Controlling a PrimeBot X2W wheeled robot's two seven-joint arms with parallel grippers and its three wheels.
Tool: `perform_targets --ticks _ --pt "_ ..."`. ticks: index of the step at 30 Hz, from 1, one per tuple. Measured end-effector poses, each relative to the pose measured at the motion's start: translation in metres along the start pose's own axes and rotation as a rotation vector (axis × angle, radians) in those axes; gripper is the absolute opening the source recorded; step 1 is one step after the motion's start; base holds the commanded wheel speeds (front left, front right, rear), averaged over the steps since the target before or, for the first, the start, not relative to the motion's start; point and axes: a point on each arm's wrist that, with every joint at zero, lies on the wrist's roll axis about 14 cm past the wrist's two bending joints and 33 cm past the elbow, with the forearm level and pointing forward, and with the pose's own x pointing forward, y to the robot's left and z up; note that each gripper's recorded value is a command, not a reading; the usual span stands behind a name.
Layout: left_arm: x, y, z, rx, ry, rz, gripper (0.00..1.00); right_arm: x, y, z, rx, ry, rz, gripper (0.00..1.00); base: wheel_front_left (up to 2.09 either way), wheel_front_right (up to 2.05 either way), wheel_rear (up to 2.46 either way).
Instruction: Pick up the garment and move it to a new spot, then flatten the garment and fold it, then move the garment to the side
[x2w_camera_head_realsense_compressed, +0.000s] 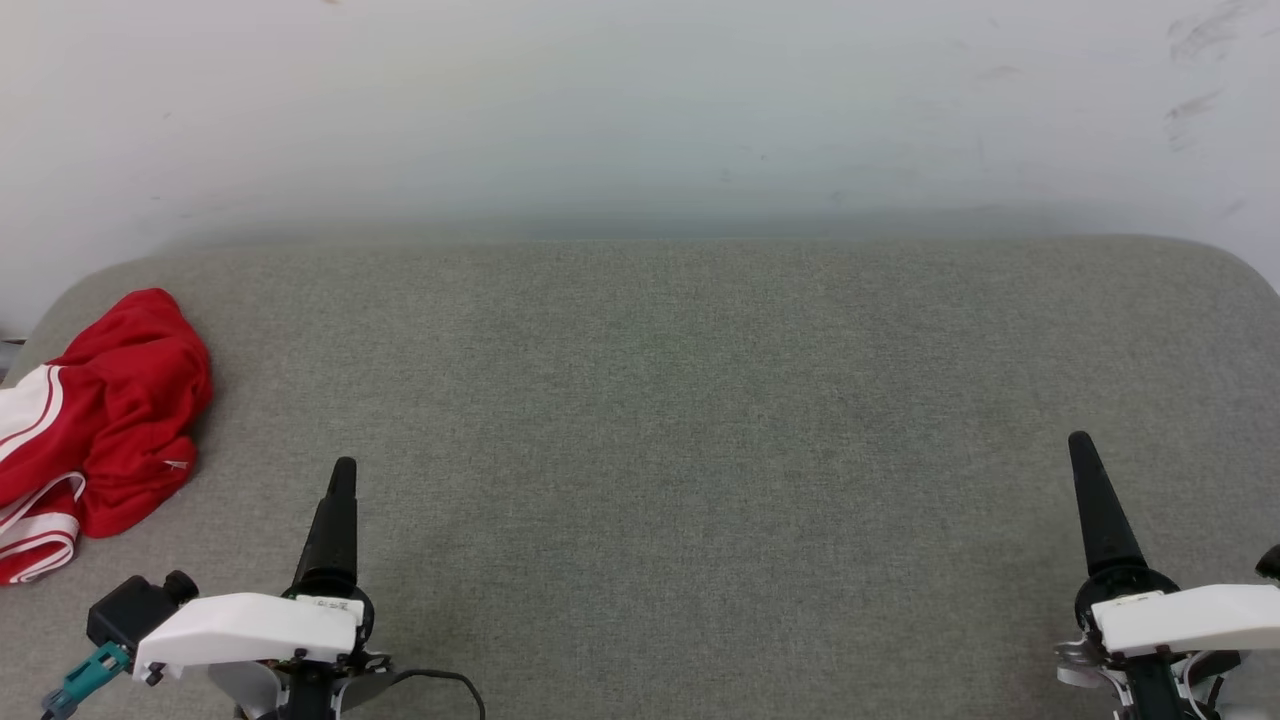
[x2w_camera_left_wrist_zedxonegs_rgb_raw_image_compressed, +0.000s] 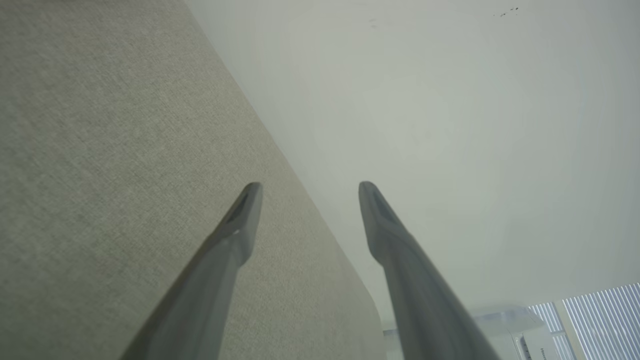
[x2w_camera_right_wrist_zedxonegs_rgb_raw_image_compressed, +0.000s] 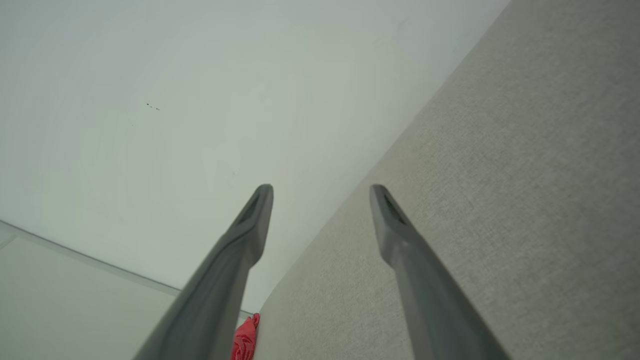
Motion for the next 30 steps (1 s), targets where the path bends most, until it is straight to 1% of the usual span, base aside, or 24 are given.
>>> perform_targets --ticks 1,4,13,22,23,24,30 --pt "0.000 -0.003 -0.001 0.045 -0.001 -0.003 1.00 0.001 0.004 0.000 -0.053 0.000 0.013 1.00 0.00 0.00 0.00" --pt "0.000 -0.006 -0.001 0.111 -0.006 -0.003 1.00 0.000 0.010 -0.002 -0.128 0.002 0.032 1.00 0.00 0.00 0.00" --pt "-0.001 -0.011 -0.004 0.294 -0.020 -0.009 1.00 -0.001 0.016 -0.006 -0.305 0.004 0.057 1.00 0.00 0.00 0.00" --pt "-0.002 -0.016 -0.006 0.430 -0.034 -0.020 1.00 -0.003 0.016 -0.009 -0.430 0.003 0.065 1.00 0.00 0.00 0.00" --pt "-0.002 -0.017 -0.007 0.464 -0.038 -0.027 1.00 -0.004 0.016 -0.009 -0.456 0.003 0.069 1.00 0.00 0.00 0.00" --pt "-0.002 -0.017 -0.007 0.464 -0.038 -0.027 1.00 -0.004 0.016 -0.009 -0.456 0.003 0.069 1.00 0.00 0.00 0.00" --pt "-0.003 -0.023 -0.007 0.555 -0.052 -0.041 1.00 -0.004 0.019 -0.009 -0.541 -0.006 0.083 1.00 0.00 0.00 0.00"
